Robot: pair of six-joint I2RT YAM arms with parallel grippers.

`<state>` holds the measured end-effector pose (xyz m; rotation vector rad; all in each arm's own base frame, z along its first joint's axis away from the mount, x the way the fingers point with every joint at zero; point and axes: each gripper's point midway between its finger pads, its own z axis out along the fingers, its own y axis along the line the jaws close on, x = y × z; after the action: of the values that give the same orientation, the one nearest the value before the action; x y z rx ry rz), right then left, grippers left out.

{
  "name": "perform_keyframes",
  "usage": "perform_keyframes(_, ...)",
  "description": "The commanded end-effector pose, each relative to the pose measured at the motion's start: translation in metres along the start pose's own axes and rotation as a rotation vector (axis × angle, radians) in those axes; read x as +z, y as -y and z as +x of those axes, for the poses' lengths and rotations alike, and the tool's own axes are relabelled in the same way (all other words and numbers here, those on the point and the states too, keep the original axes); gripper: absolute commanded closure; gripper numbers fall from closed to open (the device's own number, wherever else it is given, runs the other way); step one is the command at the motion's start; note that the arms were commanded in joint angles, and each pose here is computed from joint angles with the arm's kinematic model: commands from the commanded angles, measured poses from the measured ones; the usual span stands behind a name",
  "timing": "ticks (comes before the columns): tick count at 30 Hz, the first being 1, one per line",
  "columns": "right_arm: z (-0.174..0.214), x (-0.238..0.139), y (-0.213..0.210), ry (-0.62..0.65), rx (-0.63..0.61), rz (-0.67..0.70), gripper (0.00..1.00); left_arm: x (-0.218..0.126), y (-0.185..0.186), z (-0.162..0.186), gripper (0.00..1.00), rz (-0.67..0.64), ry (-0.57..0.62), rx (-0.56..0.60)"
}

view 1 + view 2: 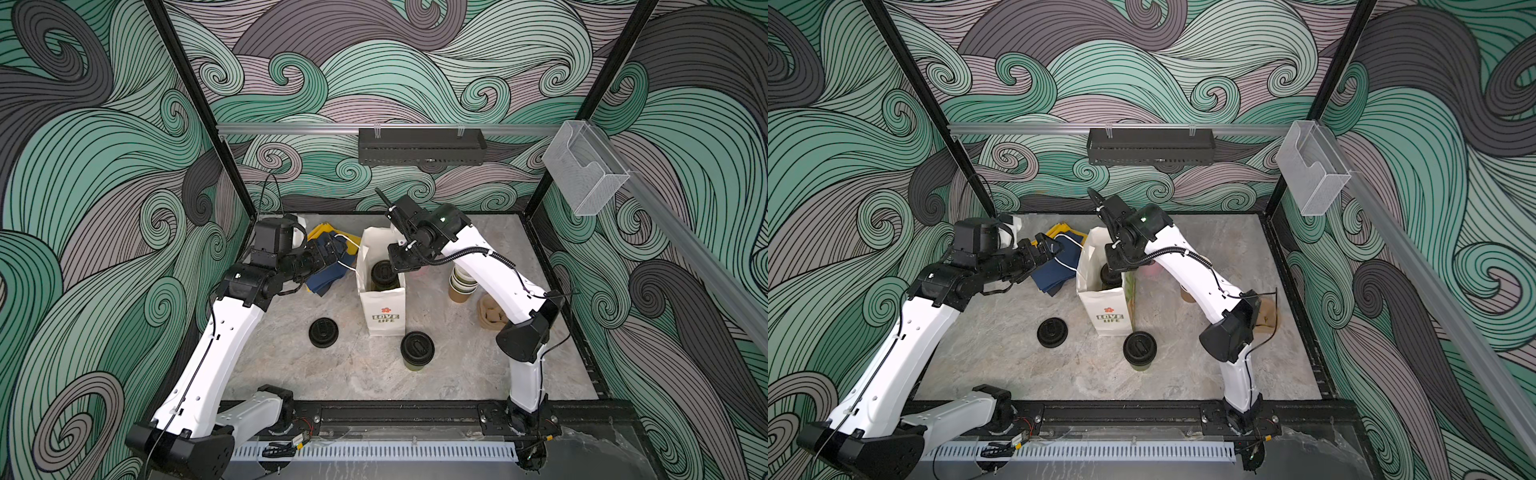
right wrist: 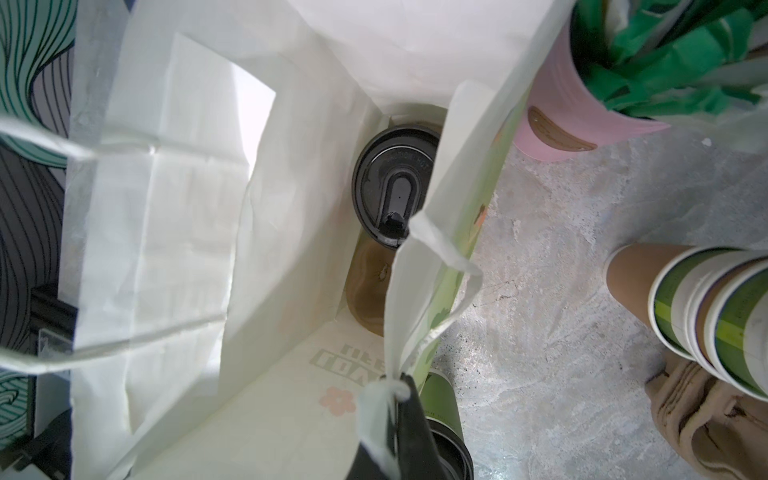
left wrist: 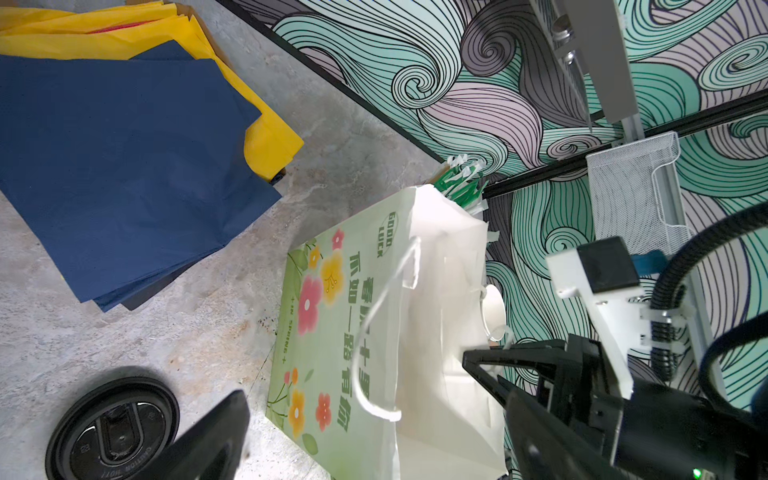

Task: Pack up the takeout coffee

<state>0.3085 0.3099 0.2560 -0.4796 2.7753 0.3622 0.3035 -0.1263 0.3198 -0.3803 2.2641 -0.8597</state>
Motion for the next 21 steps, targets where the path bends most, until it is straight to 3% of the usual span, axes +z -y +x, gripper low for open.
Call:
perform_keyframes(1,-0.004,0.002,-0.005,-0.032,-0.096,-0.101,1.0,0.001,0.003,-0.007,0.01,0.015,0.018,-0.023)
perform_keyframes(6,-0.006,-0.001,0.011,-0.034,-0.082,-0.092,1.0,0.008,0.01,-0.002,0.03,0.059,-0.023,-0.022)
perform_keyframes(9,-0.003,0.003,0.024,-0.043,-0.066,-0.043,1.0,0.017,0.017,0.001,0.09,0.112,-0.062,-0.023)
perform_keyframes(11,-0.001,0.004,0.031,-0.049,-0.052,-0.006,0.92,0.024,0.022,0.005,0.13,0.15,-0.098,-0.033)
perform_keyframes(16,0.005,-0.006,0.045,-0.058,-0.005,0.065,0.6,0.036,0.026,0.009,0.45,0.179,-0.155,-0.044)
perform_keyframes(19,0.007,-0.014,0.047,-0.046,0.016,0.076,0.56,0.038,0.028,0.013,0.6,0.2,-0.179,-0.043)
perform_keyframes(21,0.008,-0.016,0.045,-0.042,0.021,0.075,0.6,0.036,0.031,0.016,0.71,0.22,-0.198,-0.041)
